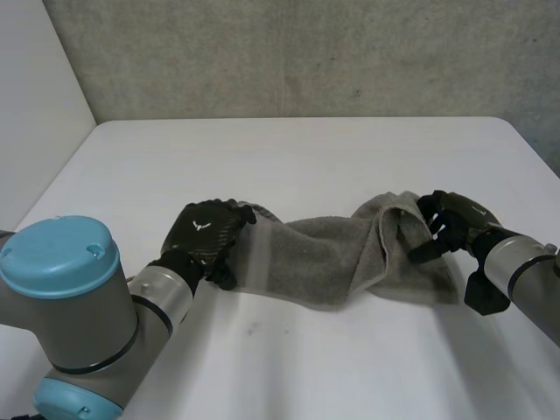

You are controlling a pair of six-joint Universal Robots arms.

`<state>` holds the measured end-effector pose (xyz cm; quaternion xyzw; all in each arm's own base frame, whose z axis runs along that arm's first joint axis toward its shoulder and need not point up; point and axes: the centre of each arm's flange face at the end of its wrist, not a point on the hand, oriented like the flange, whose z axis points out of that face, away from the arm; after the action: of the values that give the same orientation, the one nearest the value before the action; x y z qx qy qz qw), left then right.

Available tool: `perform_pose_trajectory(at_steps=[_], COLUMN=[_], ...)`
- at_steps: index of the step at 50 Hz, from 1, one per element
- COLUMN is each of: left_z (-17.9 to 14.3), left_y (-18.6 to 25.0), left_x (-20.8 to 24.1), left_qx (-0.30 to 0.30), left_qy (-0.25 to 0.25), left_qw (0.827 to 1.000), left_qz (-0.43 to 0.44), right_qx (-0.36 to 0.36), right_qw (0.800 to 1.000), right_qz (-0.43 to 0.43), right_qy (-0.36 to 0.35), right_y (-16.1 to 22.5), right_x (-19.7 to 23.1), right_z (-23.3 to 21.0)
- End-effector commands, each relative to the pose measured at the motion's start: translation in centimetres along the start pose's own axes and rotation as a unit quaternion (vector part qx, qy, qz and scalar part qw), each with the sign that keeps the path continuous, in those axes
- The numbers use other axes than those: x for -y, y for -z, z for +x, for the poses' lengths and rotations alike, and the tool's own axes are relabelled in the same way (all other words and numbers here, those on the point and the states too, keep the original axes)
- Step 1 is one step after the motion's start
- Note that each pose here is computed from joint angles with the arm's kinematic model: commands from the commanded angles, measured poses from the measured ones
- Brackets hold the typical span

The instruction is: Fold the towel.

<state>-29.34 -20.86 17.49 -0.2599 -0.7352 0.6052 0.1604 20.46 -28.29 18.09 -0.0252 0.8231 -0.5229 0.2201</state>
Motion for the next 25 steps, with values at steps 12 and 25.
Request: perform_pose_trajectory(at_steps=[12, 25], left_z=[0.2, 1.8], left_y=[0.1, 0.7], left_x=[-0.4, 0.3], left_qx=[-0.003, -0.025], left_qy=[0.005, 0.154], left_qw=[1.0, 0.988], left_qz=[-0.006, -0.01], right_qx=[0.005, 0.086], right_qw=[1.0, 0.961], right_qz=[-0.017, 0.149], right_qy=[0.019, 0.219], right_y=[-1.6, 4.1], right_x=[-1.9, 5.6], right_z=[0.2, -11.0])
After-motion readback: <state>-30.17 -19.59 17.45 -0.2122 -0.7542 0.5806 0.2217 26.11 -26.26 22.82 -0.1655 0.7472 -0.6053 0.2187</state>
